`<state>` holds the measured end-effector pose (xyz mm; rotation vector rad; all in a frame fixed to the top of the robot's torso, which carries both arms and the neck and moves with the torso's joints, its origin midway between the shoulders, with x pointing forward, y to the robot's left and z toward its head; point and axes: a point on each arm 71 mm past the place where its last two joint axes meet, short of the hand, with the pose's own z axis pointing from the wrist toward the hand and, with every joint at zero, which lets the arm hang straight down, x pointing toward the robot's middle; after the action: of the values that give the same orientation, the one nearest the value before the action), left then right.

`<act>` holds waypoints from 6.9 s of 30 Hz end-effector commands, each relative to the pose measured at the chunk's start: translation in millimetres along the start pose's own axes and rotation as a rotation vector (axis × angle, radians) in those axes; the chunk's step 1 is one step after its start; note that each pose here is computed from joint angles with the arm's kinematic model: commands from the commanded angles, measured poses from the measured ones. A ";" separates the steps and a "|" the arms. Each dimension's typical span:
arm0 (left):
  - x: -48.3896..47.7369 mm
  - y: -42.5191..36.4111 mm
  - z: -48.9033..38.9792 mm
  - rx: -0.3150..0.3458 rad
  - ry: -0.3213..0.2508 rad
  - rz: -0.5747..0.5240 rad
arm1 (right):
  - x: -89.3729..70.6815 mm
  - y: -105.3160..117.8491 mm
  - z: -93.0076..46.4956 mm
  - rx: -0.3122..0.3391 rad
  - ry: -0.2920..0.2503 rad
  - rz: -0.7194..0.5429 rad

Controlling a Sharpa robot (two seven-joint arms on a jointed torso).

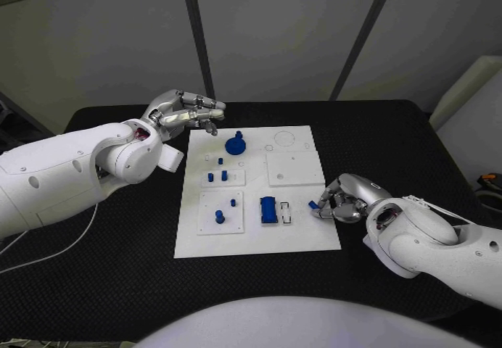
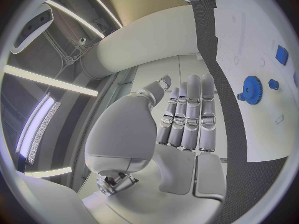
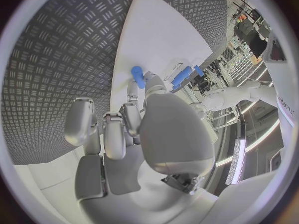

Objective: Assemble the parts on the task board

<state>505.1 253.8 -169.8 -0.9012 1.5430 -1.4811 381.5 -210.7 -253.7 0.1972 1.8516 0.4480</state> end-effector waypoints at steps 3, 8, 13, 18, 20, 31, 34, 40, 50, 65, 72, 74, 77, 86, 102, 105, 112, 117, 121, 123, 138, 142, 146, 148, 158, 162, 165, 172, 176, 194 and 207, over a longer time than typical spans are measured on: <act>0.6 -2.0 -0.3 0.014 0.006 -0.004 | 9.2 -0.9 0.2 0.006 0.045 -0.086; 0.2 -2.1 -0.8 0.014 0.005 -0.003 | 10.7 -0.4 0.9 0.010 0.046 -0.108; -0.3 -2.2 -1.3 0.014 0.004 -0.003 | 11.4 0.1 1.2 0.017 0.044 -0.126; -0.6 -2.2 -1.6 0.014 0.003 -0.002 | 11.0 1.7 0.4 0.012 0.037 -0.118; -0.3 -2.3 -1.5 0.014 0.004 -0.002 | 10.7 2.6 -0.6 0.011 0.035 -0.105; -0.2 -2.7 -1.7 0.018 0.005 -0.003 | 11.9 -0.8 -2.0 0.068 0.060 0.024; 0.0 -2.7 -1.6 0.019 0.005 -0.003 | 11.5 0.4 -2.5 0.068 0.051 0.059; -0.1 -2.8 -1.8 0.019 0.007 -0.003 | 7.4 7.9 -6.6 0.012 0.008 0.110; 0.0 -2.9 -1.9 0.021 0.010 -0.004 | 6.0 27.1 -10.7 -0.078 -0.027 0.152; 1.8 -3.5 -1.9 0.023 0.015 -0.006 | 13.8 44.7 -3.4 -0.115 -0.017 0.133; 2.2 -3.7 -2.1 0.022 0.015 -0.006 | 20.0 46.2 1.5 -0.102 0.034 0.089; 1.4 -3.7 -2.5 0.022 0.013 -0.005 | 22.0 47.0 2.8 -0.100 0.050 0.074; 0.6 -3.8 -3.1 0.022 0.012 -0.004 | 23.5 48.0 3.8 -0.099 0.060 0.066; 0.2 -3.7 -3.3 0.021 0.012 -0.004 | 25.0 50.1 5.0 -0.098 0.066 0.060; -0.4 -3.1 -3.1 0.017 0.013 -0.004 | 25.9 54.0 5.8 -0.108 0.061 0.068; -0.5 -3.1 -3.0 0.018 0.011 -0.004 | 25.6 53.9 6.1 -0.107 0.056 0.075; -0.2 -3.1 -2.8 0.018 0.011 -0.004 | 24.6 52.2 6.6 -0.098 0.044 0.092; -0.5 -3.1 -2.9 0.018 0.009 -0.003 | 23.6 50.0 6.6 -0.092 0.038 0.095; 0.1 -3.0 -2.5 0.018 0.011 -0.004 | 21.7 48.5 3.5 -0.110 0.040 0.096; 0.2 -3.0 -2.3 0.017 0.011 -0.004 | 21.0 48.5 1.2 -0.125 0.046 0.099; -0.1 -2.6 -1.6 0.018 0.010 -0.004 | 20.0 48.6 -6.6 -0.216 0.091 0.099; -0.3 -2.2 -1.4 0.016 0.012 -0.005 | 21.0 48.1 -5.2 -0.219 0.099 0.095; -0.2 -2.1 -1.5 0.015 0.013 -0.005 | 21.6 47.1 -3.0 -0.213 0.098 0.095; -0.3 -2.1 -1.6 0.015 0.013 -0.005 | 22.0 46.5 -1.8 -0.209 0.097 0.095; -0.4 -2.0 -1.8 0.015 0.012 -0.005 | 24.8 40.1 8.2 -0.170 0.095 0.073; -0.9 -1.9 -2.1 0.015 0.010 -0.004 | 25.0 36.8 11.1 -0.162 0.091 0.058; -1.0 -1.9 -2.2 0.014 0.010 -0.004 | 25.0 37.4 11.6 -0.167 0.087 0.051; -1.4 -1.7 -2.5 0.013 0.010 -0.004 | 20.9 42.6 8.3 -0.196 0.036 0.079; -1.0 -1.8 -2.9 0.013 0.011 -0.005 | 16.7 41.6 5.5 -0.208 0.003 0.115; -8.0 0.1 1.1 0.116 -0.151 -0.016 | -33.2 -5.4 41.9 -0.322 -0.160 0.642; -13.8 25.2 31.5 0.124 -0.304 -0.133 | -44.3 -19.0 122.7 -0.267 -0.129 0.896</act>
<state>537.1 248.4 -194.9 -1.0597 1.2746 -1.4378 509.1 -222.2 -253.1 0.7619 1.4734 1.1067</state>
